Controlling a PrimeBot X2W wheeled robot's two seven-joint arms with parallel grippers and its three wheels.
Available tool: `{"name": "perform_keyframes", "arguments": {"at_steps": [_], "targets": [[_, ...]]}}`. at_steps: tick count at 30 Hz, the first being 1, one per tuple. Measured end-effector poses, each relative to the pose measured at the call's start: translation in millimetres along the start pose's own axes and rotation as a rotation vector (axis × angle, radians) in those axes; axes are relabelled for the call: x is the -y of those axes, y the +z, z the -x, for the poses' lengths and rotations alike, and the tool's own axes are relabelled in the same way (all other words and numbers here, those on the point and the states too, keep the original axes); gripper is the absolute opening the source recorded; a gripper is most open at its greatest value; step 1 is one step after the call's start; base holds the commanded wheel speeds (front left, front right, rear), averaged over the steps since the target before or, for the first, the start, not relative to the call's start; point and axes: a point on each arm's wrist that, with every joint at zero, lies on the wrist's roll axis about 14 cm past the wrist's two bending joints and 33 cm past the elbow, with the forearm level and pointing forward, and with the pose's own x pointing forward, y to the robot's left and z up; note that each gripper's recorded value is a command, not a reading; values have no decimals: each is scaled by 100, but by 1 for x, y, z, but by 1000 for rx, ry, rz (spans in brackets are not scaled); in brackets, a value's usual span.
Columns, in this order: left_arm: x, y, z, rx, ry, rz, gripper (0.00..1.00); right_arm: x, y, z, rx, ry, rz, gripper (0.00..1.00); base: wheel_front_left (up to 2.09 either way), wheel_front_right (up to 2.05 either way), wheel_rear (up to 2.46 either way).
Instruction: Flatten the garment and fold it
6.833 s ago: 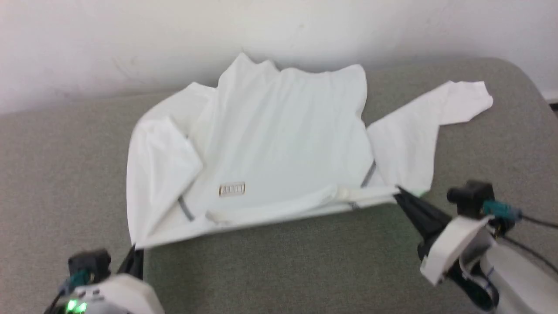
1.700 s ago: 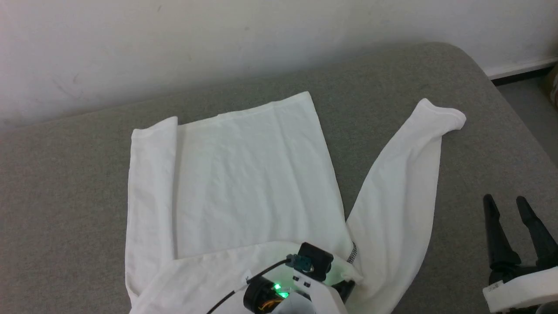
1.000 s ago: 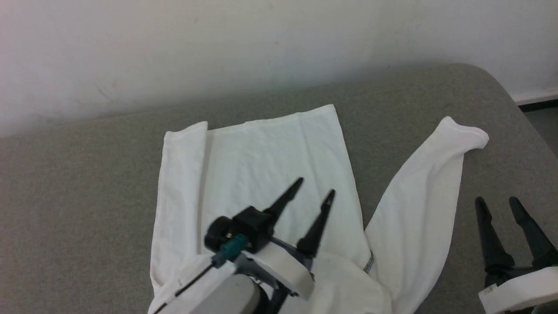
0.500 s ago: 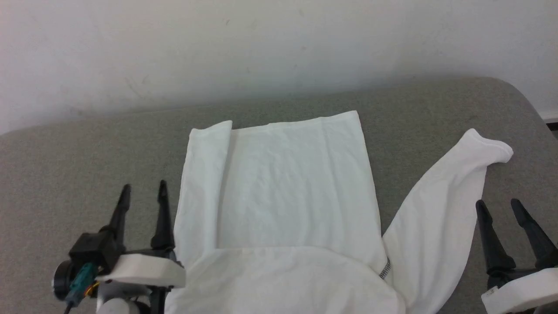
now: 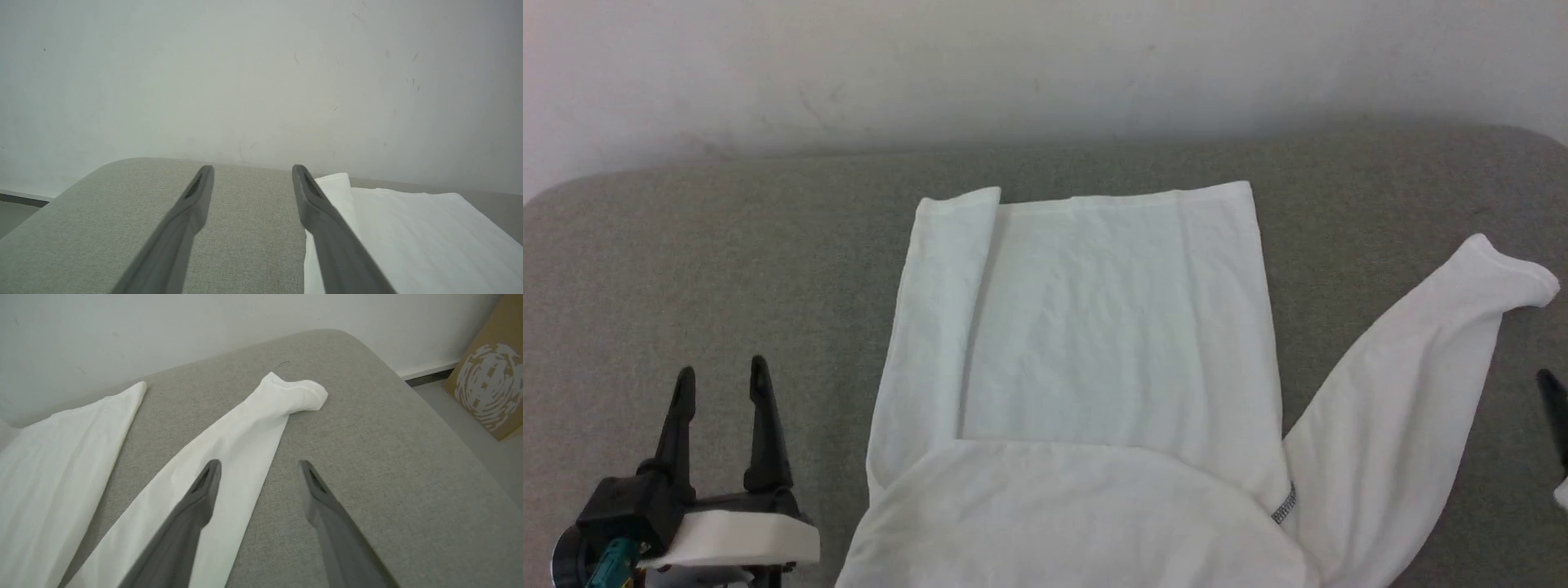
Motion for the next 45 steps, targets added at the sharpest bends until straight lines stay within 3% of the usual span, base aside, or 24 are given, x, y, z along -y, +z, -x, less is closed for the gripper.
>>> {"name": "perform_keyframes", "arguments": {"at_steps": [6,12,21,29,30,31,32,35,40,45], "targets": [[11,-8,-11,-5,0,30,100,32,-10,-44,-189,-63,-104,100,0,0,0],[28,-18,-33,-1,-31,37,100,28,-7,-90,-299,-54,-156,100,0,0,0],[49,-47,-63,-26,-78,30,100,38,-29,-139,-436,-105,-141,100,0,0,0],[53,-73,-70,-79,-89,24,100,56,-49,-153,-520,-175,-123,100,0,0,0],[54,-73,-70,-80,-89,25,100,55,-49,-152,-548,-173,-118,51,0,0,0],[54,-73,-70,-80,-89,25,100,55,-49,-152,-548,-173,-118,32,0,0,0],[54,-73,-69,-80,-89,28,100,53,-50,-149,-595,-164,-129,0,0,0,0],[56,-72,-69,-78,-94,31,100,52,-48,-146,-601,-158,-127,0,0,0,0],[55,-62,-67,-60,-90,35,100,57,-30,-140,-472,-159,-114,0,0,0,0],[51,-52,-57,-51,-82,32,100,103,20,-112,-284,-248,-65,0,0,0,0]]}}
